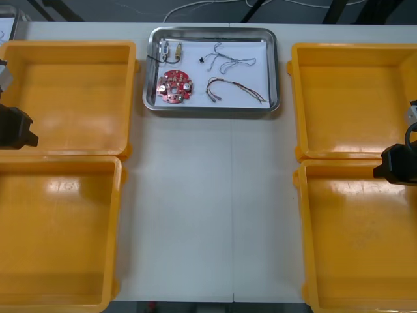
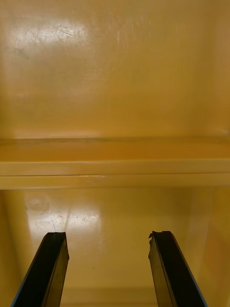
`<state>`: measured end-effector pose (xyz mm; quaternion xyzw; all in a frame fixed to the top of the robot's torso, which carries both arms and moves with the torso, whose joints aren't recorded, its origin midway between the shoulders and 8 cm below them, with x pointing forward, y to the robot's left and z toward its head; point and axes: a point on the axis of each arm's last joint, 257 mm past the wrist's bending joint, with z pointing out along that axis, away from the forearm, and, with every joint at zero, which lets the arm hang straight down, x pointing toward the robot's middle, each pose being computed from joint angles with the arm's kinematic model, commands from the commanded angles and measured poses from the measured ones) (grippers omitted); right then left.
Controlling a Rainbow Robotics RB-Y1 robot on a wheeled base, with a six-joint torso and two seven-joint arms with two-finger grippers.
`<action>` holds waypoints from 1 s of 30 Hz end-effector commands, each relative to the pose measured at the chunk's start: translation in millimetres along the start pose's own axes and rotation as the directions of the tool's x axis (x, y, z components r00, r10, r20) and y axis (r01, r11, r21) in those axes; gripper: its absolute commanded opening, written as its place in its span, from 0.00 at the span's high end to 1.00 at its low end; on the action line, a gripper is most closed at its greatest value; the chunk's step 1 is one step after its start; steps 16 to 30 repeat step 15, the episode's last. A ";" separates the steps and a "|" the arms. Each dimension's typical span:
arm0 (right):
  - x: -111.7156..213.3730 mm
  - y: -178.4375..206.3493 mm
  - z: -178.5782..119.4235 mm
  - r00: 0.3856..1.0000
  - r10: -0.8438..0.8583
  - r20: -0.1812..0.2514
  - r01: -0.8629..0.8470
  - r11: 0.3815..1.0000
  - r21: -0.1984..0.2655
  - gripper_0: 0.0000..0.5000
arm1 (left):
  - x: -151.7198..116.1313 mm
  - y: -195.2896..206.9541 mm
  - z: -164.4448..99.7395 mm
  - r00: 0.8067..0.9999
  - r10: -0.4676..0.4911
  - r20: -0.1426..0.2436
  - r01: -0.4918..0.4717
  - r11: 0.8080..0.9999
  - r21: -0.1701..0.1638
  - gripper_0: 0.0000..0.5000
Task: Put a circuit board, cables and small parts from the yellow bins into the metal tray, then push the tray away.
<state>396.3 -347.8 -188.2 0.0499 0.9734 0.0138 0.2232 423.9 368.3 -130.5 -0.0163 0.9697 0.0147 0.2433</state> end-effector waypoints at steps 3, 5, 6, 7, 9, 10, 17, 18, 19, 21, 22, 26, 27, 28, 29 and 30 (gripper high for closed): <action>-0.5 1.5 -1.7 0.999 -0.044 0.010 0.044 0.999 -0.014 0.00 | -1.8 23.5 -10.3 0.997 -0.081 0.017 0.081 0.995 -0.052 0.00; -0.5 1.5 -1.7 0.999 -0.044 0.010 0.044 0.999 -0.014 0.00 | -1.8 23.5 -10.3 0.997 -0.081 0.017 0.081 0.995 -0.052 0.00; -0.5 1.5 -1.7 0.999 -0.044 0.010 0.044 0.999 -0.014 0.00 | -1.8 23.5 -10.3 0.997 -0.081 0.017 0.081 0.995 -0.052 0.00; -0.5 1.5 -1.7 0.999 -0.044 0.010 0.044 0.999 -0.014 0.00 | -1.8 23.5 -10.3 0.997 -0.081 0.017 0.081 0.995 -0.052 0.00; -0.5 1.5 -1.7 0.999 -0.044 0.010 0.044 0.999 -0.014 0.00 | -1.8 23.5 -10.3 0.997 -0.081 0.017 0.081 0.995 -0.052 0.00; -0.5 1.5 -1.7 0.999 -0.044 0.010 0.044 0.999 -0.014 0.00 | -1.8 23.5 -10.3 0.997 -0.081 0.017 0.081 0.995 -0.052 0.00; -0.5 1.5 -1.7 0.999 -0.044 0.010 0.044 0.999 -0.014 0.00 | -1.8 23.5 -10.3 0.997 -0.081 0.017 0.081 0.995 -0.052 0.00; -0.5 1.5 -1.7 0.999 -0.044 0.010 0.044 0.999 -0.014 0.00 | -1.8 23.5 -10.3 0.997 -0.081 0.017 0.081 0.995 -0.052 0.00; -0.5 1.5 -1.7 0.999 -0.044 0.010 0.044 0.999 -0.014 0.00 | -1.8 23.5 -10.3 0.997 -0.081 0.017 0.081 0.995 -0.052 0.00; -0.5 1.5 -1.7 0.999 -0.044 0.010 0.044 0.999 -0.014 0.00 | -1.8 23.5 -10.3 0.997 -0.081 0.017 0.081 0.995 -0.052 0.00; -0.5 1.5 -1.7 0.999 -0.044 0.010 0.044 0.999 -0.014 0.00 | -1.8 23.5 -10.3 0.997 -0.081 0.017 0.081 0.995 -0.052 0.00; -0.5 1.5 -1.7 0.999 -0.044 0.010 0.044 0.999 -0.014 0.00 | -1.8 23.5 -10.3 0.997 -0.081 0.017 0.081 0.995 -0.052 0.00; -0.5 1.5 -1.7 0.999 -0.044 0.010 0.044 0.999 -0.014 0.00 | -1.8 23.5 -10.3 0.997 -0.081 0.017 0.081 0.995 -0.052 0.00; -0.5 1.5 -1.7 0.999 -0.044 0.010 0.044 0.999 -0.014 0.00 | -1.8 23.5 -10.3 0.997 -0.081 0.017 0.081 0.995 -0.052 0.00; -0.5 1.5 -1.7 0.999 -0.044 0.010 0.044 0.999 -0.014 0.00 | -1.8 23.5 -10.3 0.997 -0.081 0.017 0.081 0.995 -0.052 0.00; -0.5 1.5 -1.7 0.999 -0.044 0.010 0.044 0.999 -0.014 0.00 | -1.8 23.5 -10.3 0.997 -0.081 0.017 0.081 0.995 -0.052 0.00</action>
